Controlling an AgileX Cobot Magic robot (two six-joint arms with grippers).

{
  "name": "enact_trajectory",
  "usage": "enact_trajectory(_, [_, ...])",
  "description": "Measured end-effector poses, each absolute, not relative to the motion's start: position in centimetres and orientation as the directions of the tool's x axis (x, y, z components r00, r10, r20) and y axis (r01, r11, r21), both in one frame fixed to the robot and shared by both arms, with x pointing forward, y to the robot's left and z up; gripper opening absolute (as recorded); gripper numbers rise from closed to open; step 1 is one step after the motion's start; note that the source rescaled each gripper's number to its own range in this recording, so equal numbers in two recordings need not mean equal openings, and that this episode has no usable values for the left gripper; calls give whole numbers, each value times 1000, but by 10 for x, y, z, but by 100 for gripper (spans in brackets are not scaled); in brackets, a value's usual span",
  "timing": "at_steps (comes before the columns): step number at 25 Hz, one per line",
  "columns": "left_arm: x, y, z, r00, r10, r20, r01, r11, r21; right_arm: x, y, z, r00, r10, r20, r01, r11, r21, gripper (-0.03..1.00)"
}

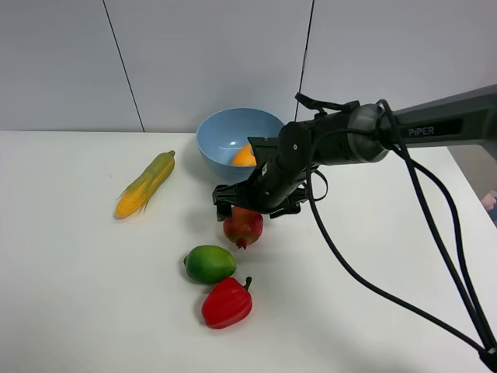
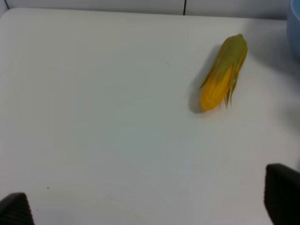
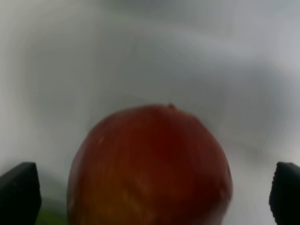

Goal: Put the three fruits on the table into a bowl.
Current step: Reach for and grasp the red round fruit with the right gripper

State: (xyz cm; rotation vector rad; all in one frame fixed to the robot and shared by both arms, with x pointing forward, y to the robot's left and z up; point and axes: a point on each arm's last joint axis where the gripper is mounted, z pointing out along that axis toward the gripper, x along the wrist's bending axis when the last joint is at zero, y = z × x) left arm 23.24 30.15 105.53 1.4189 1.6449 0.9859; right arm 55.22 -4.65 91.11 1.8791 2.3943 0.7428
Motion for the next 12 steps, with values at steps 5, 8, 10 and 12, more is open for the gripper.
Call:
enact_trajectory(5, [232,302,1055,-116,992,-48,425,94,900,553,-44,897,-245,923,297,929,136,343,97])
enact_trajectory(8, [232,302,1055,-116,992,-48,425,94,900,551,-42,888,-224,926,304,941,125,313,94])
enact_trajectory(10, [232,302,1055,-116,992,-48,425,94,900,550,-40,885,-218,926,308,945,122,303,74])
enact_trajectory(12, [232,302,1055,-116,992,-48,425,94,900,550,-40,884,-208,926,314,948,112,298,28])
